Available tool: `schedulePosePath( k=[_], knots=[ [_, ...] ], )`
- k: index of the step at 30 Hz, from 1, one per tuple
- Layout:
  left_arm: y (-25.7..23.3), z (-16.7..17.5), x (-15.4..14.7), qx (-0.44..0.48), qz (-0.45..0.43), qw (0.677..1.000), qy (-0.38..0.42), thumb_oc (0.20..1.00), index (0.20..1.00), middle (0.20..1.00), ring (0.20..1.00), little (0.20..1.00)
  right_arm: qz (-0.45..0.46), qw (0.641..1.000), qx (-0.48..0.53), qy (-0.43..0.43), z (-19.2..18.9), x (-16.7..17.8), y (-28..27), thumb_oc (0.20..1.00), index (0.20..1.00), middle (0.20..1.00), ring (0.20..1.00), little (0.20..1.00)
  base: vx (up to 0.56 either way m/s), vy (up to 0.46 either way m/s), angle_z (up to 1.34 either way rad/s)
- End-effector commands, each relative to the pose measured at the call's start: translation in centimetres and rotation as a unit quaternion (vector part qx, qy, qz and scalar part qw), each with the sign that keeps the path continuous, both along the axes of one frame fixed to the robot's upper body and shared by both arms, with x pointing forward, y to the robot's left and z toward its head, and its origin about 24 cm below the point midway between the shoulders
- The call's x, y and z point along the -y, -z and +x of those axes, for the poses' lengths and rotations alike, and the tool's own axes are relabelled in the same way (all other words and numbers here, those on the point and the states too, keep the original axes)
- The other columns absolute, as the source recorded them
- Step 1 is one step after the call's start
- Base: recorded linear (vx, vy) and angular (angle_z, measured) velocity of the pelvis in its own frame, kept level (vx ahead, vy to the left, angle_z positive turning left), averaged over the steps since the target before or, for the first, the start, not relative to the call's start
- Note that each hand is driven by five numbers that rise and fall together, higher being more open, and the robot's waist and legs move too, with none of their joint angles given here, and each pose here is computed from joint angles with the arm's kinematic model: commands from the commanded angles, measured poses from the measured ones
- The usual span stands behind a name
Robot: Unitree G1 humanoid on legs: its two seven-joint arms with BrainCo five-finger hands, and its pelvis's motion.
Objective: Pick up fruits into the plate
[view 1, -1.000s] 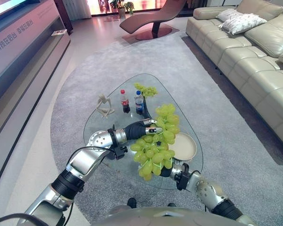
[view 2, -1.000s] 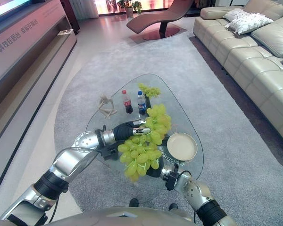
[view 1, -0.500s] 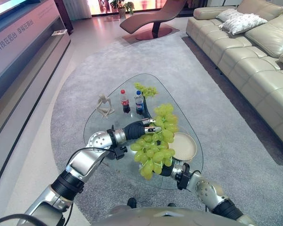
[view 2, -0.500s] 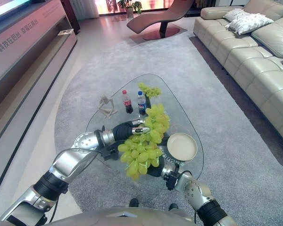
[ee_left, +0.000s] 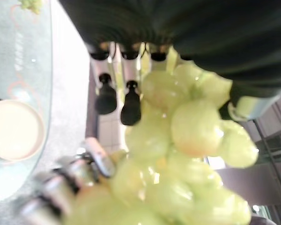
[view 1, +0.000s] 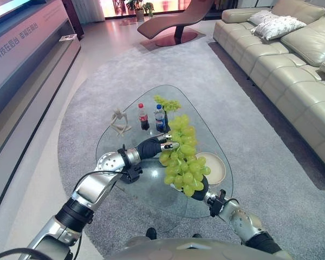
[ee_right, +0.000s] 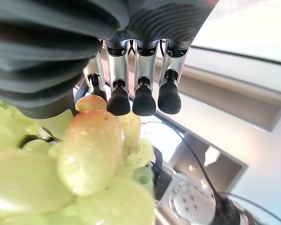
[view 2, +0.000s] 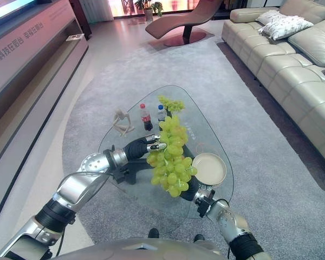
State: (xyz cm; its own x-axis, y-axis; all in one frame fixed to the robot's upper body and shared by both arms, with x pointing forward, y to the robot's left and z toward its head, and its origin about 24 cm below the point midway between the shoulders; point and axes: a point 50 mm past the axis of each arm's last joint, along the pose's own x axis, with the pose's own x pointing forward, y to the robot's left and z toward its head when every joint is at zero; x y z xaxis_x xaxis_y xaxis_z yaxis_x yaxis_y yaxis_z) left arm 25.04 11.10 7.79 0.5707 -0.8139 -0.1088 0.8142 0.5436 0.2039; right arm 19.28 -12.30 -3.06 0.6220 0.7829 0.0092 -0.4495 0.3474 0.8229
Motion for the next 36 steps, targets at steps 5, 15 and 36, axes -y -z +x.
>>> schedulePosePath(
  k=[5, 15, 36],
  knots=[
    [-3.5, 1.7, -2.2, 0.065, -0.057, 0.995, -0.049, 1.0, 1.0, 1.0, 1.0, 1.0, 0.004, 0.997, 0.042, 0.071, 1.8, 2.4, -1.2, 0.2, 0.2, 0.2, 0.2, 0.2, 0.0, 0.0, 0.0],
    [-3.2, 2.2, -3.8, 0.058, -0.058, 0.992, -0.099, 1.0, 1.0, 1.0, 1.0, 1.0, -0.005, 0.993, 0.049, 0.103, 2.1, 4.6, -1.4, 0.2, 0.2, 0.2, 0.2, 0.2, 0.0, 0.0, 0.0],
    [-2.5, 2.4, -5.5, 0.052, -0.062, 0.986, -0.145, 1.0, 1.0, 1.0, 1.0, 1.0, -0.008, 0.989, 0.08, 0.123, 3.0, 5.8, -2.7, 0.2, 0.2, 0.2, 0.2, 0.2, 0.0, 0.0, 0.0]
  ],
)
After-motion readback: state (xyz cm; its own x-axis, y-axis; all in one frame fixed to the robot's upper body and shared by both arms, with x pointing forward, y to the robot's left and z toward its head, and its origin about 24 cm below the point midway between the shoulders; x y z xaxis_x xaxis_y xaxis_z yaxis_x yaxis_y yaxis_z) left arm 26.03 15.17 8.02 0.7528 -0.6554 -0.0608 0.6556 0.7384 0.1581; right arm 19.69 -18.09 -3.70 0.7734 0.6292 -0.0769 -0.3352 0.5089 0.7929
